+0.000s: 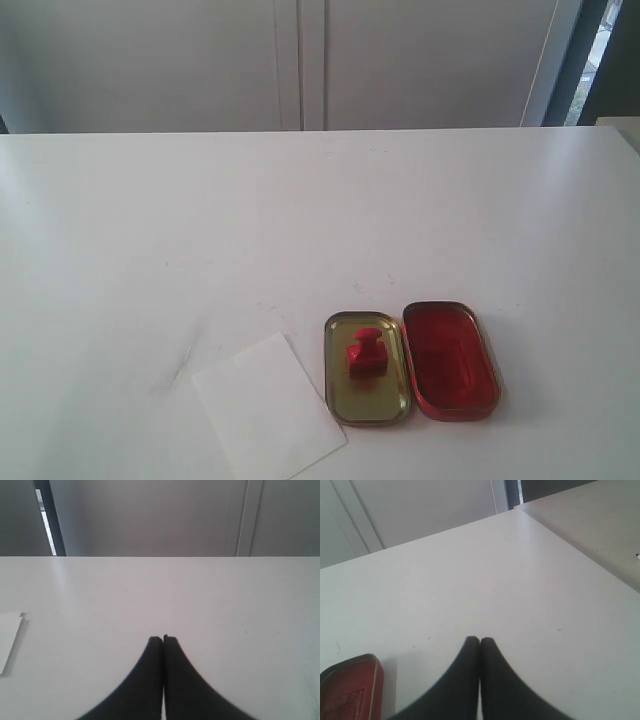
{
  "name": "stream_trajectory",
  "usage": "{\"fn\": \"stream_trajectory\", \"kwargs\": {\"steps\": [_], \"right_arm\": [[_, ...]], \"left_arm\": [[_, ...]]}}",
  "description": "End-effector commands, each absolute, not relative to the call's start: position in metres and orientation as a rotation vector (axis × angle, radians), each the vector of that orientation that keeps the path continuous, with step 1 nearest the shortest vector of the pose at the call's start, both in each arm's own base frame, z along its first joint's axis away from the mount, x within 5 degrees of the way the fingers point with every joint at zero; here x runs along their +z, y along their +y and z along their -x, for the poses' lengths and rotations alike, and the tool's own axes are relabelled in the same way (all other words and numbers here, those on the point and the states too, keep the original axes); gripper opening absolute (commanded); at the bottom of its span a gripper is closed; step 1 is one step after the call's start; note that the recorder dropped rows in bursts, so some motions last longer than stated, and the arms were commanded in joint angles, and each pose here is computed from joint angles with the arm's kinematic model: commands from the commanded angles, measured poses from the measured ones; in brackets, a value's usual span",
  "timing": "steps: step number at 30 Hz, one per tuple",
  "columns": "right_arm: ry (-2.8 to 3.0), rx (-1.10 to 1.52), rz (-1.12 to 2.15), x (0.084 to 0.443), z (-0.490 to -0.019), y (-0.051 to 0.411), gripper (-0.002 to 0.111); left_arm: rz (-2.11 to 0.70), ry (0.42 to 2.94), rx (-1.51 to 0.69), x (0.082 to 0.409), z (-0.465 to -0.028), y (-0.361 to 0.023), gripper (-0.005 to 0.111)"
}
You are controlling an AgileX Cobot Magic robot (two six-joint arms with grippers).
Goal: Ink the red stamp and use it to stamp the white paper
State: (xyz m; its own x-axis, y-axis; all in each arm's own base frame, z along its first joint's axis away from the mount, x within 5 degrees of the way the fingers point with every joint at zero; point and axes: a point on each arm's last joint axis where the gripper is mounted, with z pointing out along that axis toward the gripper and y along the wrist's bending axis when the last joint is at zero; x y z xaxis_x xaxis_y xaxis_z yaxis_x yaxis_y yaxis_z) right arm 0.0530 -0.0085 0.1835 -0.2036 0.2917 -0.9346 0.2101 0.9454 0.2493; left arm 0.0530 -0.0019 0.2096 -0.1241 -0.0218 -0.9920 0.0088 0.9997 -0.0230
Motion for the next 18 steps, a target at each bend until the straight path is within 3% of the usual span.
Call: {"fn": "stream_trajectory", "kwargs": {"steps": [1,18], "right_arm": [[1.781,0.077,-0.365,0.183,-0.053,-0.008,0.0],[1.781,0.077,-0.365,0.183,-0.053,-0.008,0.0]], "left_arm": [[0.01,1.768,-0.051,0.227,-0.051,-0.004,0.0],[-0.028,1.987,-0.069,0.299,-0.068,-0.006,0.0]]}}
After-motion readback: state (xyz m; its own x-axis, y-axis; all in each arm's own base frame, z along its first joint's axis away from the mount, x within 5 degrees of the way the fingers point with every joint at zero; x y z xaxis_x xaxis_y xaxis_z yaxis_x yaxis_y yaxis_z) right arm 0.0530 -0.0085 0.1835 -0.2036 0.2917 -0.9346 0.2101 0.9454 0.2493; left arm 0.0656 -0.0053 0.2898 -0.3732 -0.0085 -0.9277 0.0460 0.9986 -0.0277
